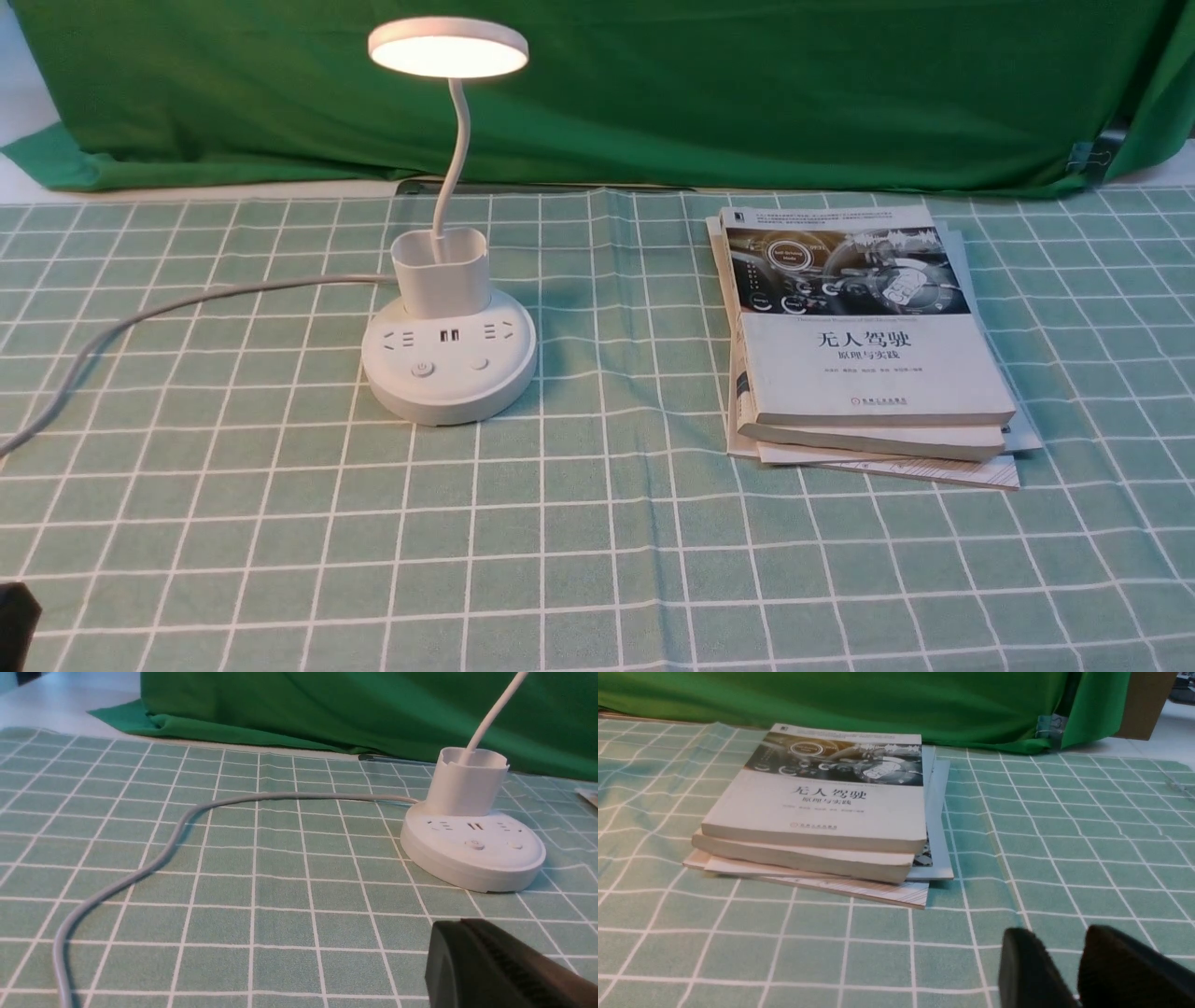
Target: Turn on the table lamp.
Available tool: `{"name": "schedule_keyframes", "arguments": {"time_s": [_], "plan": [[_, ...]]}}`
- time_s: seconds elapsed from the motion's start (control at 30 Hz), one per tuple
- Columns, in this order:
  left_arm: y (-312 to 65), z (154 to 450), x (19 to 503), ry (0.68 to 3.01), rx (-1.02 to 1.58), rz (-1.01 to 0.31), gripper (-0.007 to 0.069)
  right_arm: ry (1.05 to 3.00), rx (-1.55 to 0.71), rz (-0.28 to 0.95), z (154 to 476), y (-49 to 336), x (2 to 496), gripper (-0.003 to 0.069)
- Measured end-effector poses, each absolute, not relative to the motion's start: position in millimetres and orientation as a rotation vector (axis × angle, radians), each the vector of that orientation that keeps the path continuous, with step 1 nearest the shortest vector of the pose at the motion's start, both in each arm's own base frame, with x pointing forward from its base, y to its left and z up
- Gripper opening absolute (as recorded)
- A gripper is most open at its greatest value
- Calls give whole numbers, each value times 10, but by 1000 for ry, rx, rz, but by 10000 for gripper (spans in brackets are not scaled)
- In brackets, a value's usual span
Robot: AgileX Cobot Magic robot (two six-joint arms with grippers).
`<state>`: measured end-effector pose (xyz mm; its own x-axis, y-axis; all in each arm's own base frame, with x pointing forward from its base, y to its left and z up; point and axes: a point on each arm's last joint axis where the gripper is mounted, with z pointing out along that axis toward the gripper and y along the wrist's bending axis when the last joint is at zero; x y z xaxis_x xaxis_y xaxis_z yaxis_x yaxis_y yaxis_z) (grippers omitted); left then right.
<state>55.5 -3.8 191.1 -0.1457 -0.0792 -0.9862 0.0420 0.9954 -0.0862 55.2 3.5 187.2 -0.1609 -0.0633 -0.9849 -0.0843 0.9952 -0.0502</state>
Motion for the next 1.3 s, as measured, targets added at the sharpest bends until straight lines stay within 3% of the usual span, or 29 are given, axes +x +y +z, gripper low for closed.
{"name": "schedule_keyframes", "arguments": {"time_s": [1.3], "plan": [[-38, 1911, 555, 1713, 12, -71, 1, 1735, -109, 19, 1872, 35, 552, 238]]}}
